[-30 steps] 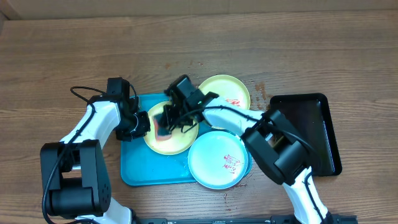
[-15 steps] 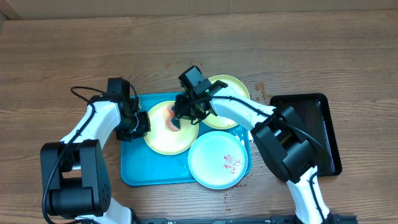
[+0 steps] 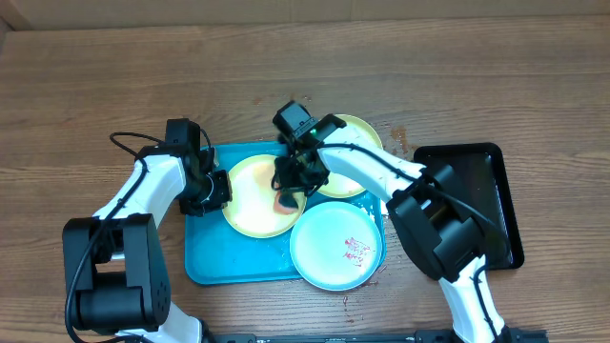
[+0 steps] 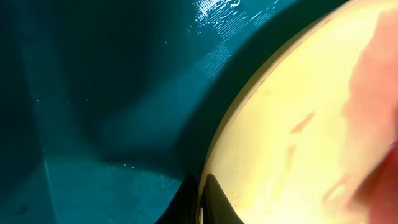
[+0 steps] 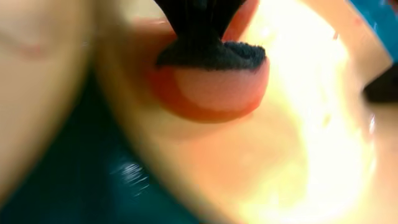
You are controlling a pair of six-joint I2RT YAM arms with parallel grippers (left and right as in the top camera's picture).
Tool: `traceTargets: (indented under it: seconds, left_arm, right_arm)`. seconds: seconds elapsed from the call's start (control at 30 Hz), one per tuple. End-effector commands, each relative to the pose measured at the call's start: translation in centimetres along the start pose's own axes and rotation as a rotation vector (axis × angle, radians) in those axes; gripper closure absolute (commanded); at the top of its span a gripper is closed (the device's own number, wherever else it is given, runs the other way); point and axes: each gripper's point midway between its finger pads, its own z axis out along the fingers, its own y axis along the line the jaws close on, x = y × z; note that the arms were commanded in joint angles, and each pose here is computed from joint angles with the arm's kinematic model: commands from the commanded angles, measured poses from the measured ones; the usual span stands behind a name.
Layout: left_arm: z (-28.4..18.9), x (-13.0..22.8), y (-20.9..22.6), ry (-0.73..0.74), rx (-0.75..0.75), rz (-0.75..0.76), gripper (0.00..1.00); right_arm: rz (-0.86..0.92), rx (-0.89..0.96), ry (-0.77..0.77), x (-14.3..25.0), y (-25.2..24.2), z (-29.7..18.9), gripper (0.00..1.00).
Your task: Clean dirty plates on tray and stack at the side
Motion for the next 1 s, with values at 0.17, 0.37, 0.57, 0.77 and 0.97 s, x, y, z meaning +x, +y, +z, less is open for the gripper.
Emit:
traceTargets:
  seconds: [0.17, 0.37, 0.57, 0.77, 0.97]
  left_arm:
    - [0.1, -0.1, 0.0, 0.003, -0.013, 0.014, 0.96]
    - [0.1, -0.1, 0.0, 0.004, -0.013, 0.014, 0.96]
    - [0.1, 0.0, 0.0, 0.007, -0.013, 0.013, 0.96]
    - [0.1, 0.1, 0.0, 0.01, -0.014, 0.012, 0.96]
    - [0.1, 0.1, 0.0, 0.011, -0.014, 0.012, 0.96]
  right_arm:
    - [-0.179, -0.165, 0.147, 6.5, 8.1, 4.2, 0.96]
    - [-0.153, -0.206, 0.094, 5.1, 9.3, 4.2, 0.96]
    - [-0.066, -0.266, -0.045, 0.4, 9.2, 3.1, 0.96]
    - [0.058, -0.27, -0.163, -3.9, 7.3, 1.8, 0.96]
    - [0.164, -0.15, -0.227, -5.8, 3.1, 1.4, 0.96]
